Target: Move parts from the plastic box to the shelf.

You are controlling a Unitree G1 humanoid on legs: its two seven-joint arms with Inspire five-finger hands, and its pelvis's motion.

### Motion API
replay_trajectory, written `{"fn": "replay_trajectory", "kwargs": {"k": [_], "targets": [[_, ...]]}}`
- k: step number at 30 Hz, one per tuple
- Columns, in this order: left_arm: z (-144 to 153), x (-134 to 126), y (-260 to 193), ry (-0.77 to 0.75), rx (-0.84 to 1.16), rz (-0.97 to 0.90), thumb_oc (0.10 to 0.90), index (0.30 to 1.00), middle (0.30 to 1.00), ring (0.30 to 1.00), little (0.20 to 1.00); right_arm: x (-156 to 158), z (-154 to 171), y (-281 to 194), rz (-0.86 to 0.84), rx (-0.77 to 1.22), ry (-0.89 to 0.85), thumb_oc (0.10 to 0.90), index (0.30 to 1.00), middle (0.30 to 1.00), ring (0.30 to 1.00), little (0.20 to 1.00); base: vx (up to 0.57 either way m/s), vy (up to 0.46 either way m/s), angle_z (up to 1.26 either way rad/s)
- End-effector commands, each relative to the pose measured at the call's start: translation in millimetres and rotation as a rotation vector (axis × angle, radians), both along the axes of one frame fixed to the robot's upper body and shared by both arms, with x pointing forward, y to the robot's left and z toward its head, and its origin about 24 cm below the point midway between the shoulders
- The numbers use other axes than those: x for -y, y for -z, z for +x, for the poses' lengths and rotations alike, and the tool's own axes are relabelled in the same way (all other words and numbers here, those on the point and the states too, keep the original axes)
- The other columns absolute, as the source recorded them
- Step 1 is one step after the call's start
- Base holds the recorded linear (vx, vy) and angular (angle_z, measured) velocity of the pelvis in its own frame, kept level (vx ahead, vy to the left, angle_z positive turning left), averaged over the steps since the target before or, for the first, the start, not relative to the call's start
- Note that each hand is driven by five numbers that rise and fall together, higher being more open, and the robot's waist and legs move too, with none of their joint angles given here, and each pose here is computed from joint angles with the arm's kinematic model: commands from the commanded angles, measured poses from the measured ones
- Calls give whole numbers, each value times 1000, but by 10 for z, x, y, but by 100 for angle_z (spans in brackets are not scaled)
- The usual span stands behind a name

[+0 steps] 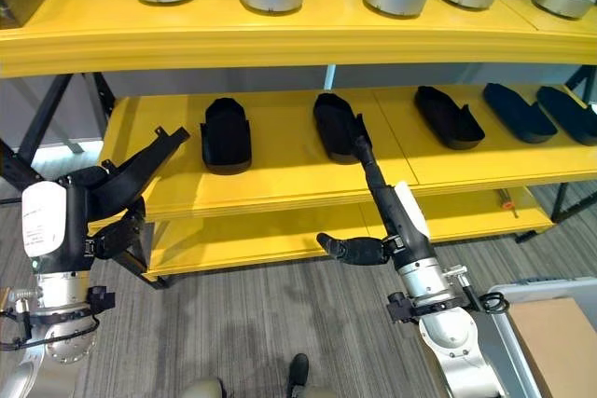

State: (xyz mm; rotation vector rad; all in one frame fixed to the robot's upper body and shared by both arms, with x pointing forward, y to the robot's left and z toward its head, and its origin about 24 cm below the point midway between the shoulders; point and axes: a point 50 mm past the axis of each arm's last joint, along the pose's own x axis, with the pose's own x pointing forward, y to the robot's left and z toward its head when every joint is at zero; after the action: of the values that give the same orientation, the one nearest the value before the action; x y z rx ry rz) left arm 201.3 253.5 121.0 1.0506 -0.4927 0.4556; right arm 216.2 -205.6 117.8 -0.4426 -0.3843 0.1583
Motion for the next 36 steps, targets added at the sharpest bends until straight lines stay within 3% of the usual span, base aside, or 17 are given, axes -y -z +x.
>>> {"fn": "replay_trajectory", "kwargs": {"k": [1,15,36], "targets": [[-39,87,-581,95,320,37,400,300,300,300,300,-87,-34,-479,53,262,-79,900,1000,1000,1000,1000,102,258,4],[97,265,-736,167,377,106,400,300,300,300,300,-272,-30,-371,32,216,-119,900,1000,1000,1000,1000,70,209,-14],[290,182,-726,64,377,103,400,300,300,300,300,-251,-91,-314,59,166,-145,900,1000,1000,1000,1000,35,-5,-6]]}}
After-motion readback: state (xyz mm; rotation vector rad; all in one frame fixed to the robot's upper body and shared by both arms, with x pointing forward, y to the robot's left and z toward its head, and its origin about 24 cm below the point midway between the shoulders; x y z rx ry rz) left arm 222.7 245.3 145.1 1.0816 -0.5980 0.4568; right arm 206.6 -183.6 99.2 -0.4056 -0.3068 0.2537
